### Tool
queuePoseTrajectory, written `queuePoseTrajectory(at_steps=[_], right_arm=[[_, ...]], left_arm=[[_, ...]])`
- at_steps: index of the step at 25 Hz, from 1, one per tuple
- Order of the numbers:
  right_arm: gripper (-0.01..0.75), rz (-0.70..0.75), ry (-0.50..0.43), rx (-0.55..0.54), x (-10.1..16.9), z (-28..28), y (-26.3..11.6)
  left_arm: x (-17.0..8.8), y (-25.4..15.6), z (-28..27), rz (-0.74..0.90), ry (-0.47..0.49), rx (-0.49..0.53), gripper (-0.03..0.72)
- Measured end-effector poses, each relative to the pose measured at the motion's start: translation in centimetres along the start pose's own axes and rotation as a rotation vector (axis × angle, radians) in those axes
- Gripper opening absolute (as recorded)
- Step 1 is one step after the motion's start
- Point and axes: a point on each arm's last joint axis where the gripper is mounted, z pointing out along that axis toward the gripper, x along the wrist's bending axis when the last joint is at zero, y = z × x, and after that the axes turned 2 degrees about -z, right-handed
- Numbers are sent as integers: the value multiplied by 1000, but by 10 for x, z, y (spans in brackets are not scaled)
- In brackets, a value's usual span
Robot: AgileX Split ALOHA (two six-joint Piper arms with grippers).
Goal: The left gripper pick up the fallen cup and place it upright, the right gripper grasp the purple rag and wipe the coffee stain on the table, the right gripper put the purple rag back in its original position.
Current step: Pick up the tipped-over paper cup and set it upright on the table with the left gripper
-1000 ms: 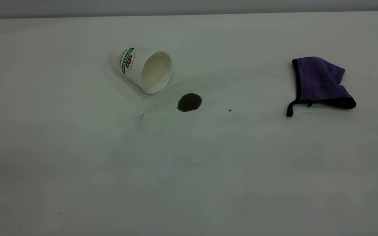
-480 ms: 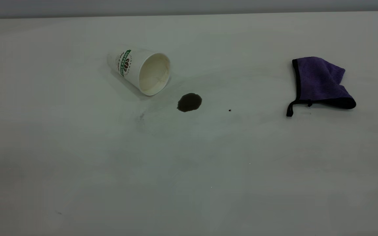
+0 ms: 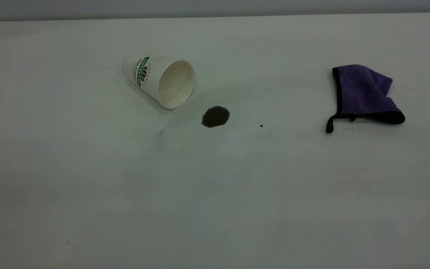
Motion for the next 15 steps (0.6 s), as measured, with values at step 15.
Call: queuePoseTrajectory(at_steps=[15], right_arm=[[238,0,0,0,0,0,0]], left_arm=[[11,136,89,128,150,192,543]])
